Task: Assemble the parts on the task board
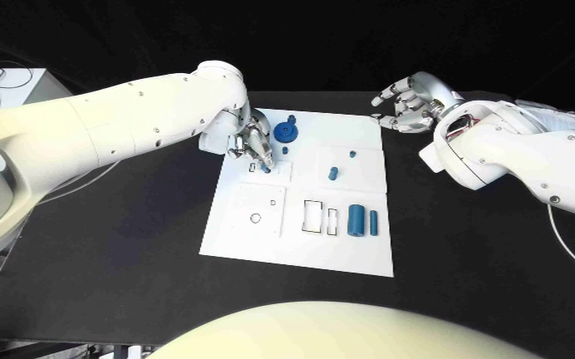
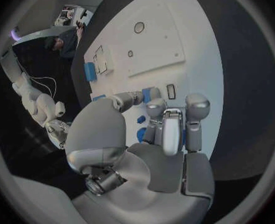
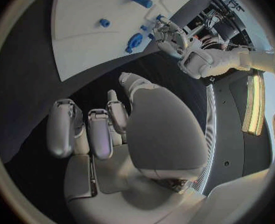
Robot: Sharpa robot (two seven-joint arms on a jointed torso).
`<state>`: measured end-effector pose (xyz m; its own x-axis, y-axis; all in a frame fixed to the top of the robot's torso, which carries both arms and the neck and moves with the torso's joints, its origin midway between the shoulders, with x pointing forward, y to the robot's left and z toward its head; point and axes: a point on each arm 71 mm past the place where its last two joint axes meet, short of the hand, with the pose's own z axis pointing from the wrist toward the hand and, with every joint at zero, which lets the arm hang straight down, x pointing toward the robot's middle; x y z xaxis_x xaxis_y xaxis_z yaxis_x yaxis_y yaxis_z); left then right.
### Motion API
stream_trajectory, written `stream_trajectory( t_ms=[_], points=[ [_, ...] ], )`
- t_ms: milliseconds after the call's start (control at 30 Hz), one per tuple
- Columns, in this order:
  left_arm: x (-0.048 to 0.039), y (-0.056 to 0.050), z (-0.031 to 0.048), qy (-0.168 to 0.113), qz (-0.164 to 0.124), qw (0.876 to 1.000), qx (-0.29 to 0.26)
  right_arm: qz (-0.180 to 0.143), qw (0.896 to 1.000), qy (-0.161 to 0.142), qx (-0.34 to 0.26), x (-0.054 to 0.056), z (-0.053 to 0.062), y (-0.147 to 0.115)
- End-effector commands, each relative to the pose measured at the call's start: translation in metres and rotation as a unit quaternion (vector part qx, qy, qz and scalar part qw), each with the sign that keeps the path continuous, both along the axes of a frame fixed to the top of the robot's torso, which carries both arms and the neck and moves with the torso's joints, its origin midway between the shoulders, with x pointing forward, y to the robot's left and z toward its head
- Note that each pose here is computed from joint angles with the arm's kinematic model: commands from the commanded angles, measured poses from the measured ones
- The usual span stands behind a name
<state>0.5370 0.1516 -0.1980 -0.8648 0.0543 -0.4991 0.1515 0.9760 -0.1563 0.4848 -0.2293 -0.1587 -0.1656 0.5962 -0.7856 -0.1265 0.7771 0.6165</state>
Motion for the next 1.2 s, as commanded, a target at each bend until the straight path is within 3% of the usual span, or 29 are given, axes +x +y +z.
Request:
stream_trajectory(
  t_ms=[33, 633, 1200],
  points=[
    [-0.0031, -0.0003, -0.0115, -0.005, 0.004, 1.0, 0.012, 0.007, 1.0, 0.0, -0.002, -0.0007, -0.0002, 0.0013],
    [-0.0061, -0.0004, -0.0128, 0.012, 0.0, 1.0, 0.009, 0.005, 1.0, 0.0, -0.002, -0.0009, -0.0001, 0.0],
    [-0.0066, -0.0029, -0.0124, 0.006, -0.001, 1.0, 0.006, 0.005, 1.0, -0.001, -0.002, -0.001, 0.0, -0.0005]
  ],
)
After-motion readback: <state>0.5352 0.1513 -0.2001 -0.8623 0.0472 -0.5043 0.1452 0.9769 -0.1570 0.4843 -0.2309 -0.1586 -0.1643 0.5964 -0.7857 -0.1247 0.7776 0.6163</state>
